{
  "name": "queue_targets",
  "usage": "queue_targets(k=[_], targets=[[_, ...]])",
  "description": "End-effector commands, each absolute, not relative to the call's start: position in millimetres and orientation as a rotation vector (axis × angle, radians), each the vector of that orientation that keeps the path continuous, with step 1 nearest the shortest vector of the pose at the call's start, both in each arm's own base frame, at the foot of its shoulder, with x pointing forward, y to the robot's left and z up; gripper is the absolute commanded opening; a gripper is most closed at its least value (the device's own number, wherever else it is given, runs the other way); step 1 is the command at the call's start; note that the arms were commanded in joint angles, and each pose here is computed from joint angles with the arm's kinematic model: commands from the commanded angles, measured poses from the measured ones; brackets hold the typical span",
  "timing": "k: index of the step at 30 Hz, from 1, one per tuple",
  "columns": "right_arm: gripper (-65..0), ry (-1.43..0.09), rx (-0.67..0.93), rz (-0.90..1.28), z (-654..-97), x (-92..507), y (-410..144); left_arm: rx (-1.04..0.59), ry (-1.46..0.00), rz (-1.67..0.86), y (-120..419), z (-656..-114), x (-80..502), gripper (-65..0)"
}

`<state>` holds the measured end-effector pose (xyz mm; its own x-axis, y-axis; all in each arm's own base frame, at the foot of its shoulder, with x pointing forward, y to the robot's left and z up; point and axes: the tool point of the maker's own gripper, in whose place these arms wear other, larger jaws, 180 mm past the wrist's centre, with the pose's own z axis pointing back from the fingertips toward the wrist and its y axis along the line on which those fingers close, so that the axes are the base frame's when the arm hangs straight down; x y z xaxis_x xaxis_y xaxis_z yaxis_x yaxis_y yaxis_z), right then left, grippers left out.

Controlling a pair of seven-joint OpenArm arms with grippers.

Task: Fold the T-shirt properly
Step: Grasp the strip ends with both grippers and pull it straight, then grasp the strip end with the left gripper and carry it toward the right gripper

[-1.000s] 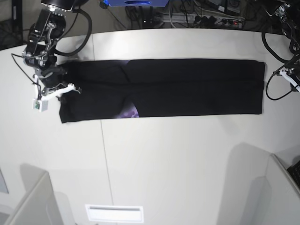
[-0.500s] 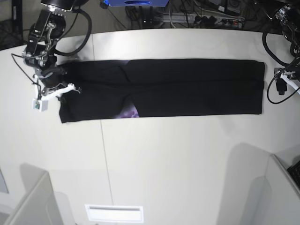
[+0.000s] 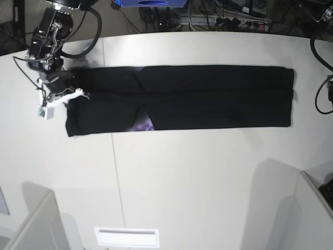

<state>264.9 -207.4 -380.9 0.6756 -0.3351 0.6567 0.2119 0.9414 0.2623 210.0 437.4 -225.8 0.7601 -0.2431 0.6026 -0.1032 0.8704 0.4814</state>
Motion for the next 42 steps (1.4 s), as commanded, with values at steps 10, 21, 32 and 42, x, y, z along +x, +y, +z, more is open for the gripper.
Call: queue_targets(k=[10, 21, 32, 42], targets=[[-65.0, -0.829, 0.165, -0.297, -366, 274, -211, 0.466, -0.748, -0.019, 442, -239, 207, -30.6], [-65.0, -0.813, 0.164, -0.297, -369, 270, -211, 0.503, -0.566, 0.109, 469, -287, 185, -65.0], [-65.0, -0.800, 0.164, -0.300, -373, 265, -211, 0.272, -0.658, 0.154, 447, -315, 209, 0.0], [-65.0, -0.799, 0.165, -0.302, -374, 264, -210, 0.100, -0.687, 0.034, 381, -354, 256, -1.8]])
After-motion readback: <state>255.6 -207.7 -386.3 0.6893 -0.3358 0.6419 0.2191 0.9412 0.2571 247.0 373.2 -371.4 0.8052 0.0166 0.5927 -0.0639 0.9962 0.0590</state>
